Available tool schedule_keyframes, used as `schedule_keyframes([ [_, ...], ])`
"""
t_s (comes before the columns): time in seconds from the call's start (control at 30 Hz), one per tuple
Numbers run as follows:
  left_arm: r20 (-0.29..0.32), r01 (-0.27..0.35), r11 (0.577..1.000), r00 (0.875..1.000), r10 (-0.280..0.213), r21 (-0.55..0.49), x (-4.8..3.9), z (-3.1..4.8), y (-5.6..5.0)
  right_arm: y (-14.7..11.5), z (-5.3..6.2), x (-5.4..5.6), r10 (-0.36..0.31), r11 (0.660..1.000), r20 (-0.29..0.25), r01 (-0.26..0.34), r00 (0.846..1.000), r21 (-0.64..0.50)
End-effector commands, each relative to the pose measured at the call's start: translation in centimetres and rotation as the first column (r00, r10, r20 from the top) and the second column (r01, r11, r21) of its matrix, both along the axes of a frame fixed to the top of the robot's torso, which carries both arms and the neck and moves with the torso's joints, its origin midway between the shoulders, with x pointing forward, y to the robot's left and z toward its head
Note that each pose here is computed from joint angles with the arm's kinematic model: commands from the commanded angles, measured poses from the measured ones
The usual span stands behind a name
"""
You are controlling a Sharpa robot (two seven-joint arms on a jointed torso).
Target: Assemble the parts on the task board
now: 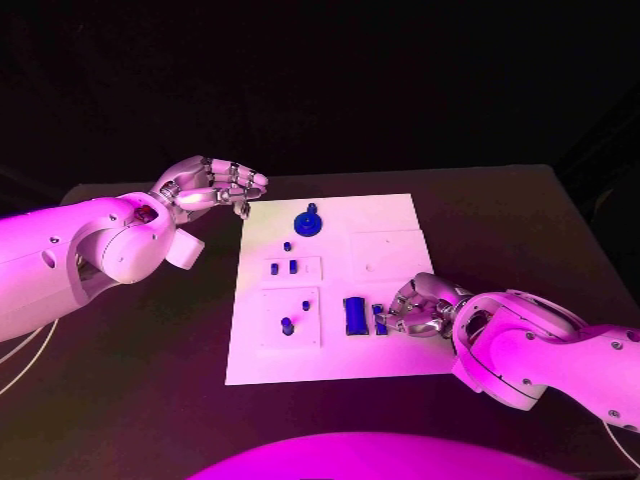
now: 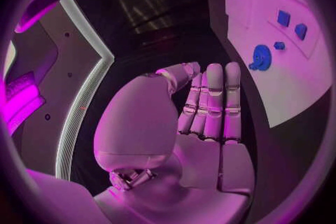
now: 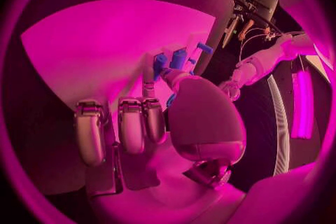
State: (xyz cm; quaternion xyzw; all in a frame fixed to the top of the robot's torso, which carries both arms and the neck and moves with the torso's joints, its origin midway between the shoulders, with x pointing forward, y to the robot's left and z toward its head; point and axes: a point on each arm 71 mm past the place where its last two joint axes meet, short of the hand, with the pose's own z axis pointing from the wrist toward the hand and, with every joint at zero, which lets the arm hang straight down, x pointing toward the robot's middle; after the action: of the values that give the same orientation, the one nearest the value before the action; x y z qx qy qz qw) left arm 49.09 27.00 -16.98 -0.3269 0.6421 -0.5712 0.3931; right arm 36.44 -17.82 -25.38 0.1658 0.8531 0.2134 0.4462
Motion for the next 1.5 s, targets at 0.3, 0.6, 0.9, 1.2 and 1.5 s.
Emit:
schedule_keyframes([
  [0.3,0.001,0.015,1.000,1.000,-0.015,-0.005,-0.07,0.07,-0.2,0.2,0.1,-0.3,0.043,0.999,-0.002,-0.043,0.999,0.024],
  [0.6,0.001,0.016,1.000,1.000,-0.016,-0.005,-0.05,0.06,-0.2,0.2,0.0,-0.1,0.039,0.999,-0.001,-0.039,0.999,0.031],
  [0.9,0.000,0.016,1.000,1.000,-0.016,-0.005,-0.06,0.06,-0.2,-0.1,-0.3,0.1,0.041,0.999,-0.016,-0.041,0.999,0.012],
  [1.2,-0.002,0.016,1.000,1.000,-0.016,-0.003,-0.07,0.04,-0.2,-0.4,-0.6,0.6,0.030,1.000,-0.017,-0.030,0.999,0.000],
  [1.5,-0.002,0.016,1.000,1.000,-0.016,-0.002,-0.04,0.03,-0.2,-0.4,-0.8,1.2,0.011,1.000,0.001,-0.011,1.000,0.005],
])
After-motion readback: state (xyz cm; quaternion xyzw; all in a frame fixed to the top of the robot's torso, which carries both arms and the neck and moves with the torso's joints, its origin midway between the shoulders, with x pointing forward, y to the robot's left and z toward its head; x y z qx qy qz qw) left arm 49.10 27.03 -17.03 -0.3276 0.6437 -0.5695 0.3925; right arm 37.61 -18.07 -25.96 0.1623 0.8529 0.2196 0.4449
